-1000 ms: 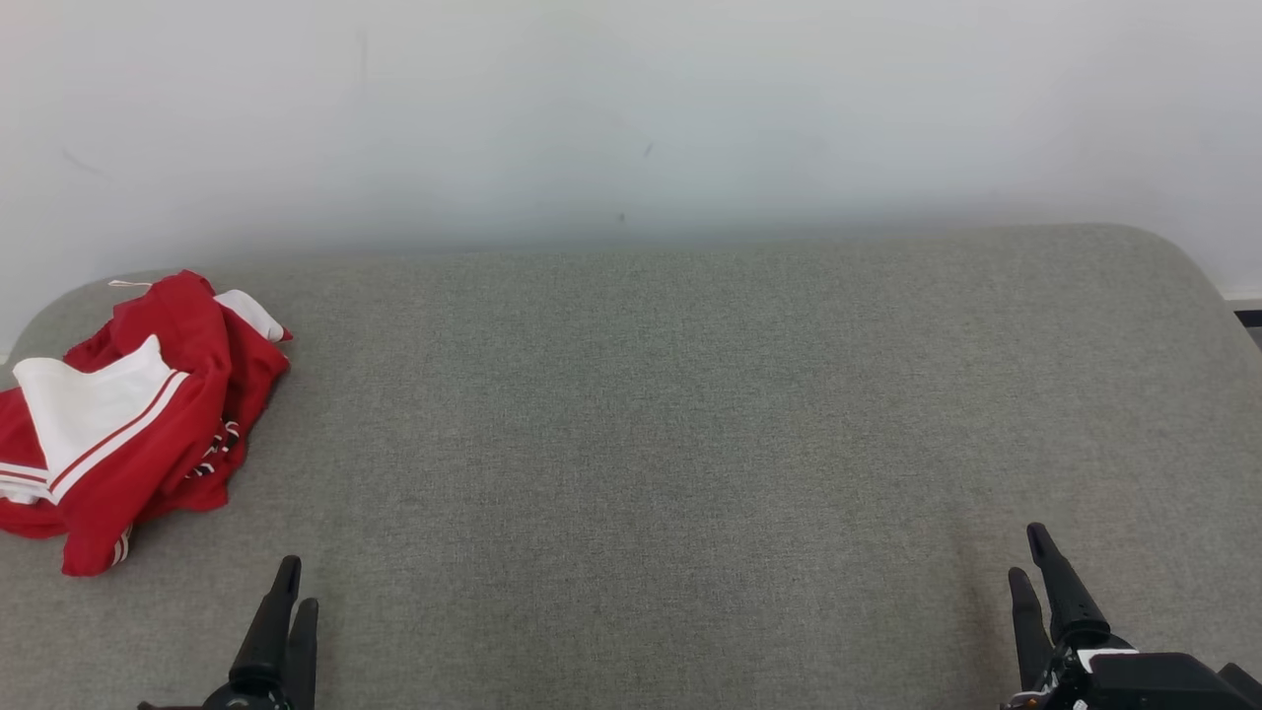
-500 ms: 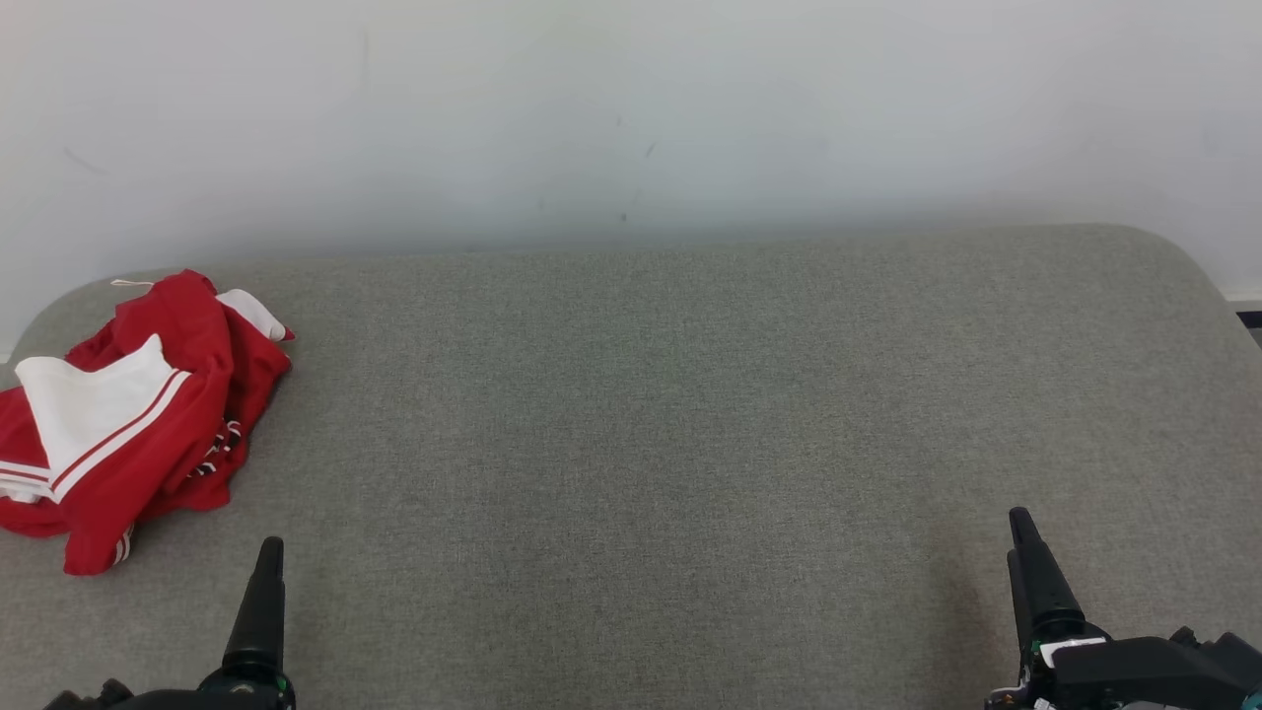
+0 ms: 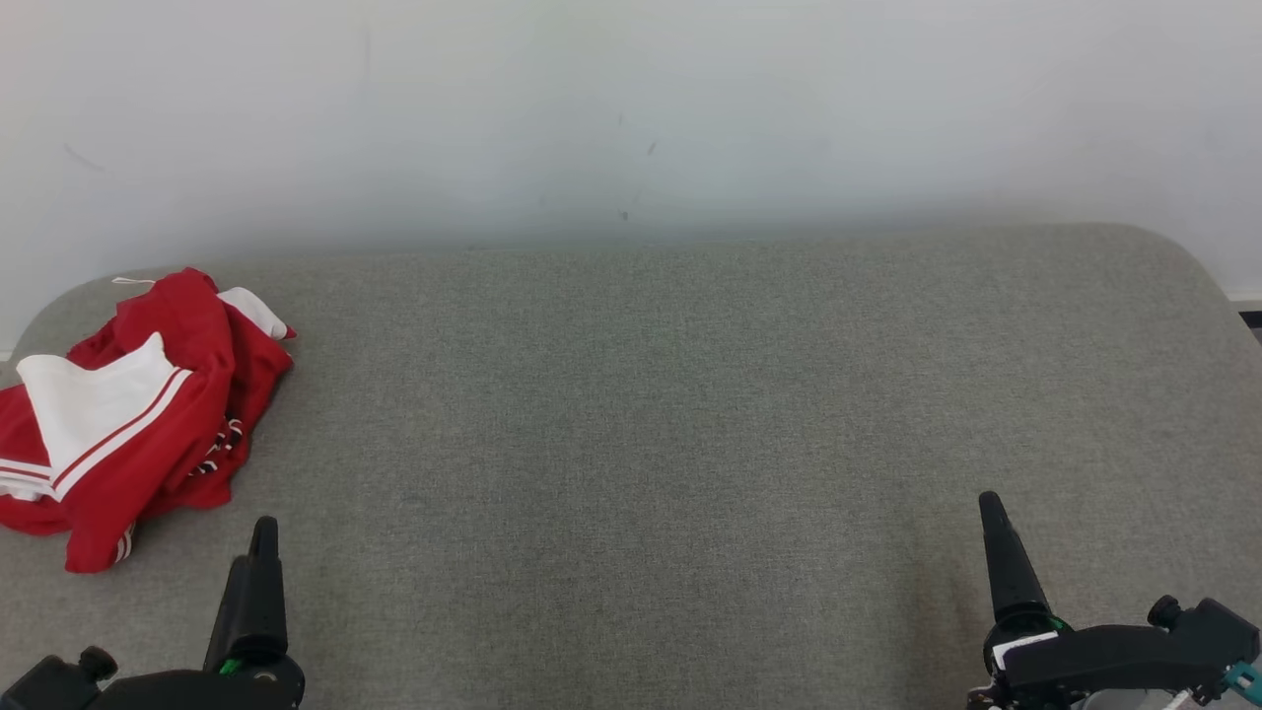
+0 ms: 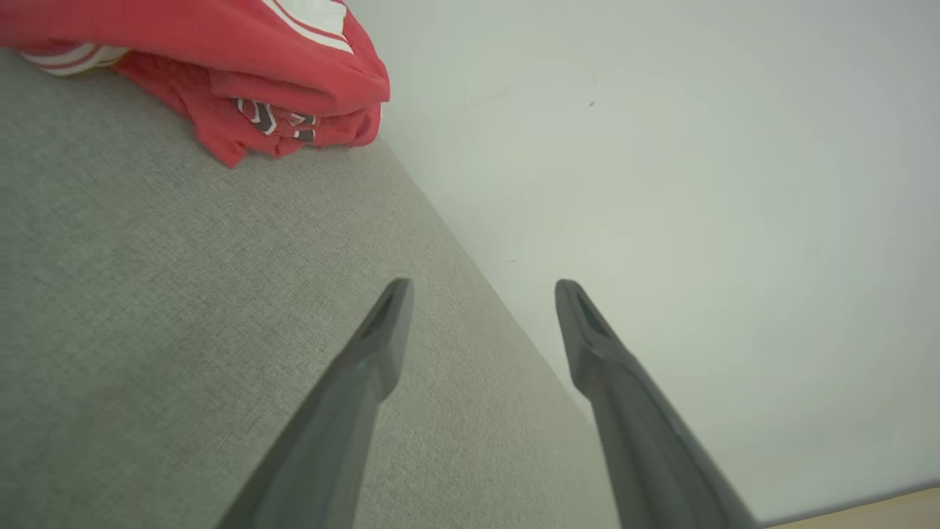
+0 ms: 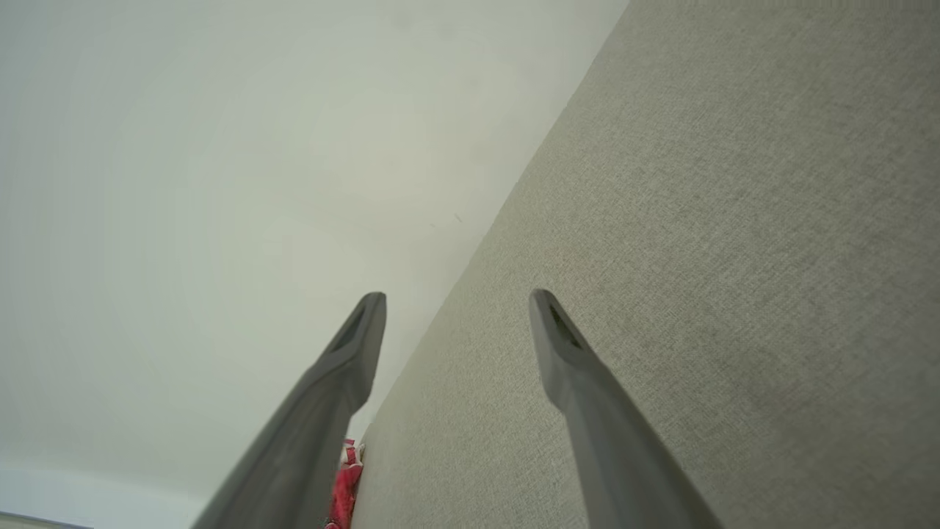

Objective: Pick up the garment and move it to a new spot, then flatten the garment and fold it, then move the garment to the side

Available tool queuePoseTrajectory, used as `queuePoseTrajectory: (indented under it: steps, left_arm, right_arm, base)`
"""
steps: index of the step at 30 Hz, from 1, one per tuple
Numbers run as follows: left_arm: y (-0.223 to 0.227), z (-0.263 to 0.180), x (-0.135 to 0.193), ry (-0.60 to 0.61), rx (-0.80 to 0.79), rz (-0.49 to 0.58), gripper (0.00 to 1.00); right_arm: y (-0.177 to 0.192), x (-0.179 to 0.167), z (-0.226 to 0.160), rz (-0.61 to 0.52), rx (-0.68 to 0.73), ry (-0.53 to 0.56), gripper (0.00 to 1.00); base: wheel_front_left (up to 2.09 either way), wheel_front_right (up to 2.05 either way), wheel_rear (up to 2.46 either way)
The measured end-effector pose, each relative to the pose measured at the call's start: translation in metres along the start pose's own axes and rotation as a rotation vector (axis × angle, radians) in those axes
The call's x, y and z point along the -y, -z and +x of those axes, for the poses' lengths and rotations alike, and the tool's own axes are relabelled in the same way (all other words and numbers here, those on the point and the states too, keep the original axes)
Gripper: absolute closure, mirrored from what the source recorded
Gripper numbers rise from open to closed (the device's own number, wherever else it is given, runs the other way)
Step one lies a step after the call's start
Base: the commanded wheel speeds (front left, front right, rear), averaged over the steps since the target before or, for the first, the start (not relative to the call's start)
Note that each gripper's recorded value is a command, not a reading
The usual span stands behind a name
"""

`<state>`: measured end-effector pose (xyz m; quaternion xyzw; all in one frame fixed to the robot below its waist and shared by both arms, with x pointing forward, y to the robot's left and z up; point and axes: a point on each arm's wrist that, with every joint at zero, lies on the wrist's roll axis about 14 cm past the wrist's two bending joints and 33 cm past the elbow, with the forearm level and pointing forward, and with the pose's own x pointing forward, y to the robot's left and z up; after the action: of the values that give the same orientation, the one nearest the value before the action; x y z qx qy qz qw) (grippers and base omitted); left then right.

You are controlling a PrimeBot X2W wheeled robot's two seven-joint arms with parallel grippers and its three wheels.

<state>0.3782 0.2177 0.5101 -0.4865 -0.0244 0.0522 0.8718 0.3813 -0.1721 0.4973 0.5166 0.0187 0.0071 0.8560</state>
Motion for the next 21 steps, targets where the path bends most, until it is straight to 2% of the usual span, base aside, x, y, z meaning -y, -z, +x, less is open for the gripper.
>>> queuePoseTrajectory:
  steps: [21]
  left_arm:
    - [-0.014,-0.005,0.006,0.022,0.058,0.405,0.0]
  right_arm:
    - [0.017,-0.015,0.002,-0.327,-0.028,-0.064,0.0]
  base:
    - [0.0,0.0,0.0]
